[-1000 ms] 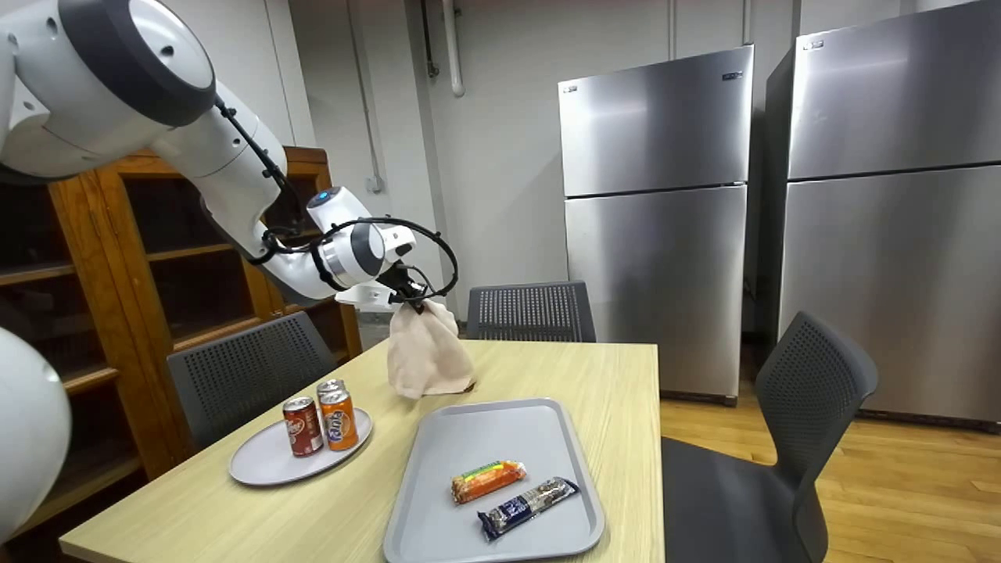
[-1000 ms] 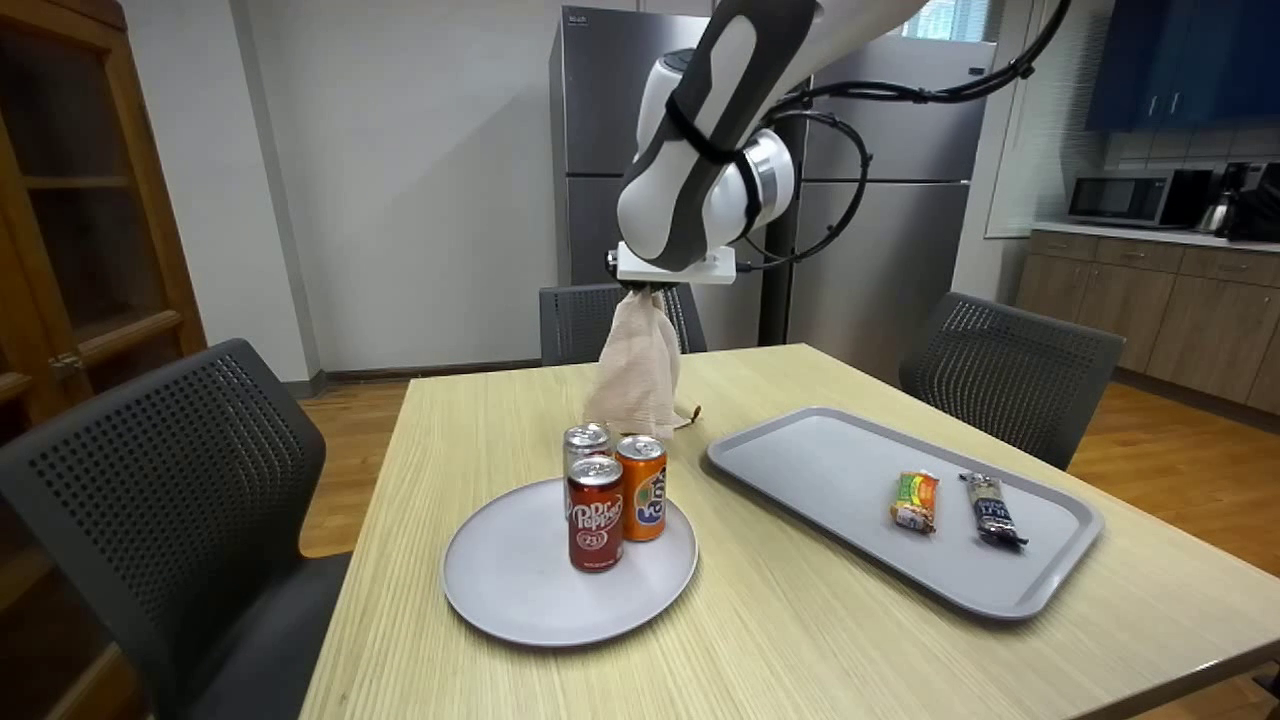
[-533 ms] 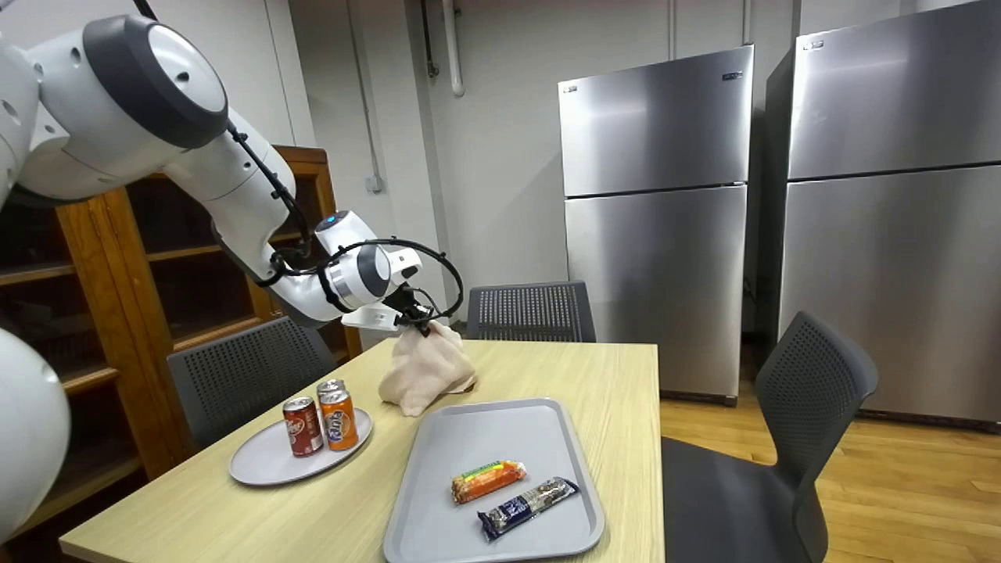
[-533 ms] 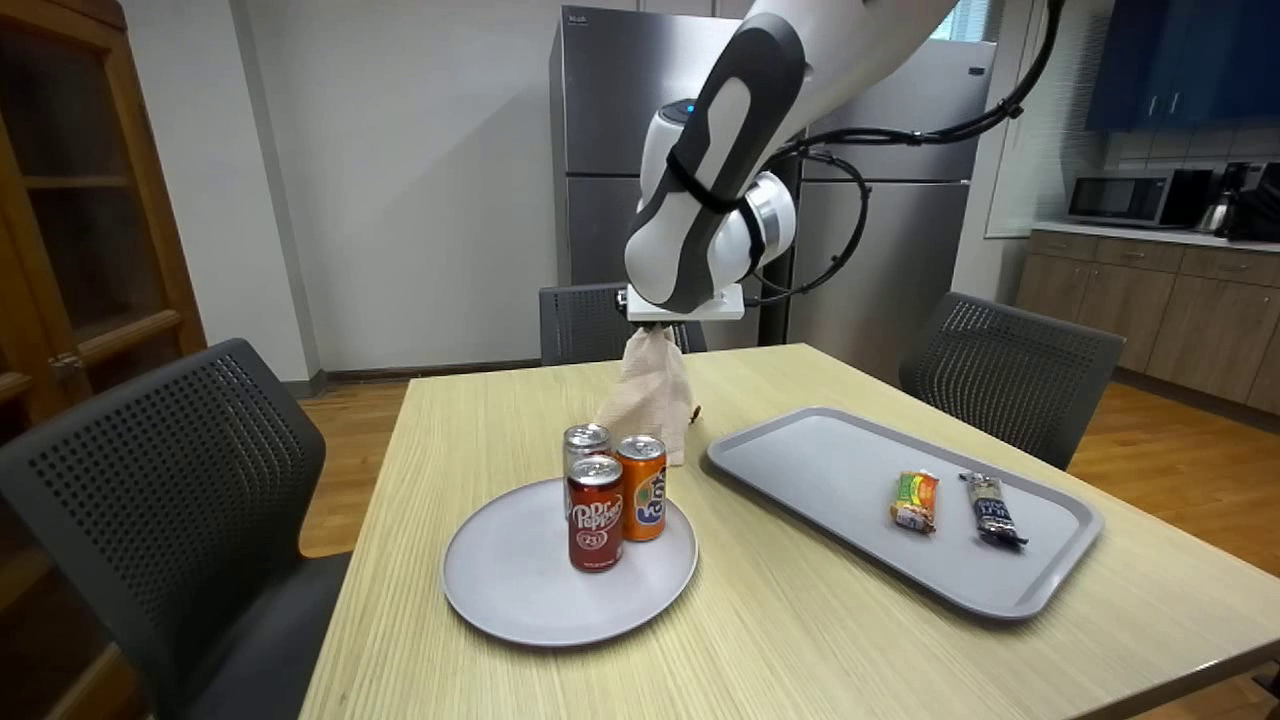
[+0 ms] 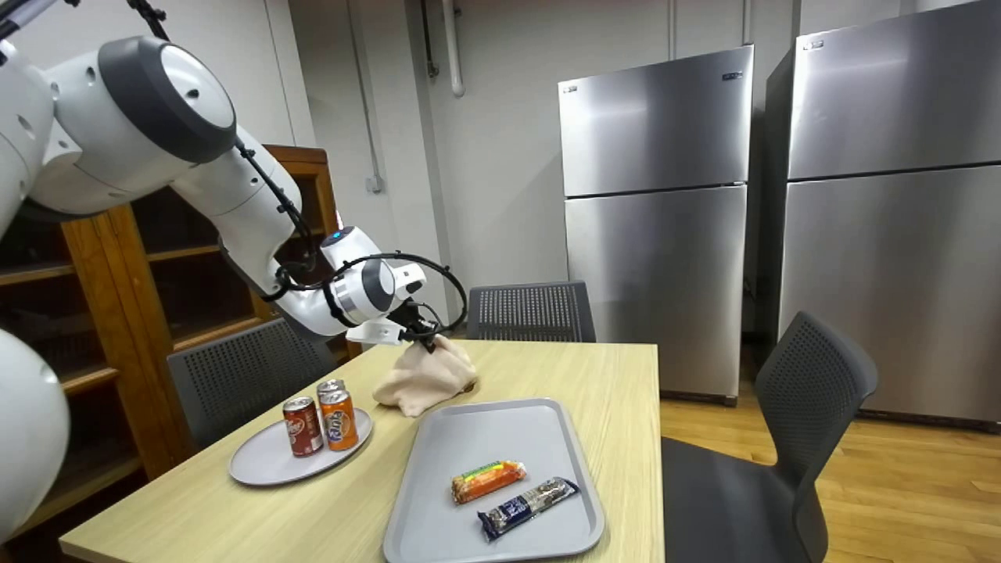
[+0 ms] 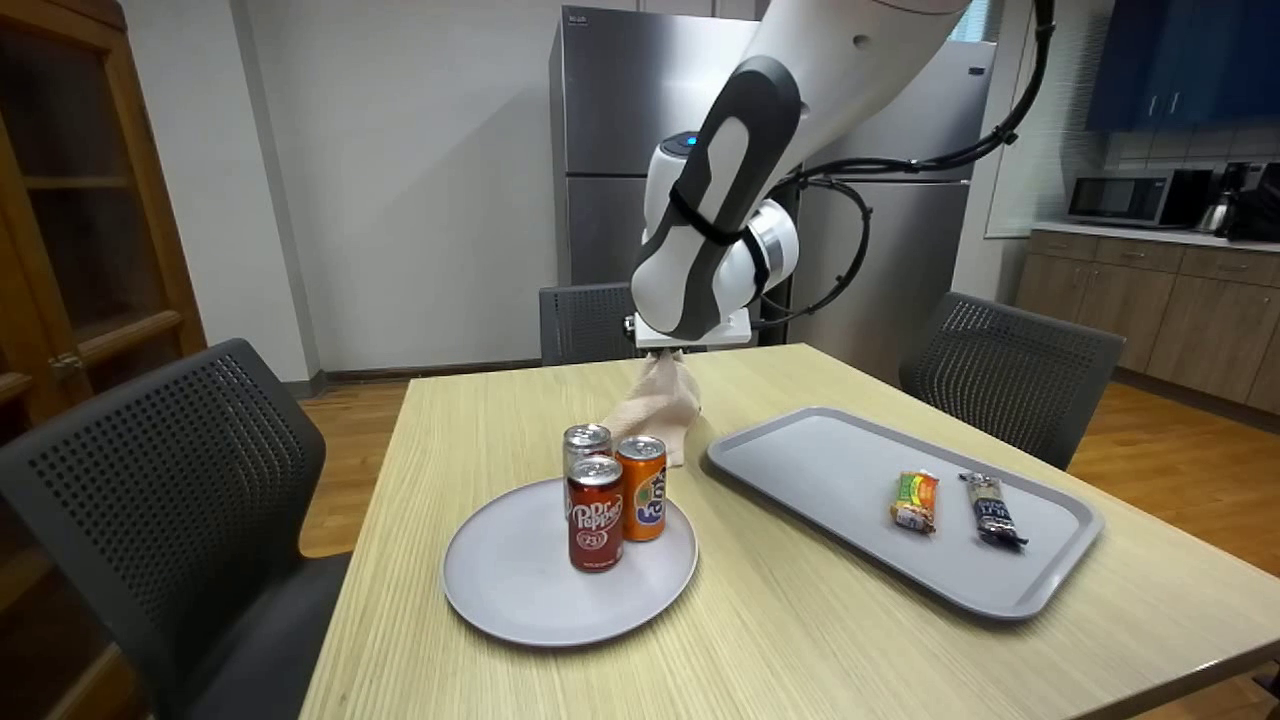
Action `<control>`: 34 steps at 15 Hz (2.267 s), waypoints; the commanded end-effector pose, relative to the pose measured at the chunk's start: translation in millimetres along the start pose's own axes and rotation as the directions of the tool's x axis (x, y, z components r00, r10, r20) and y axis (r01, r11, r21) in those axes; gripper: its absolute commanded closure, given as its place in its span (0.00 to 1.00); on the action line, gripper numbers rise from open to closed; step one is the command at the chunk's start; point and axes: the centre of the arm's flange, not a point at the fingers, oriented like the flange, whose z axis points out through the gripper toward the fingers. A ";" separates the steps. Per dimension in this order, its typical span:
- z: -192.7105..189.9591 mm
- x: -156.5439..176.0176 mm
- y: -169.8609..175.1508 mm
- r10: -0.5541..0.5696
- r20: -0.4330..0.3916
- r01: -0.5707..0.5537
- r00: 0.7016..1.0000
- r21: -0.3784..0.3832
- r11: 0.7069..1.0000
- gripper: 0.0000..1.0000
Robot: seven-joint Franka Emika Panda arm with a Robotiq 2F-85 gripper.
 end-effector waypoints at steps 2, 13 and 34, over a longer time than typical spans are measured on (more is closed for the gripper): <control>-7.4 3.9 5.9 0.004 -0.001 -0.004 1.000 -0.018 1.000 0.52; -32.2 -3.2 44.9 0.028 0.040 -0.026 0.999 -0.050 0.998 0.00; -64.9 -103.2 118.5 0.221 0.189 -0.188 0.957 -0.177 0.966 0.00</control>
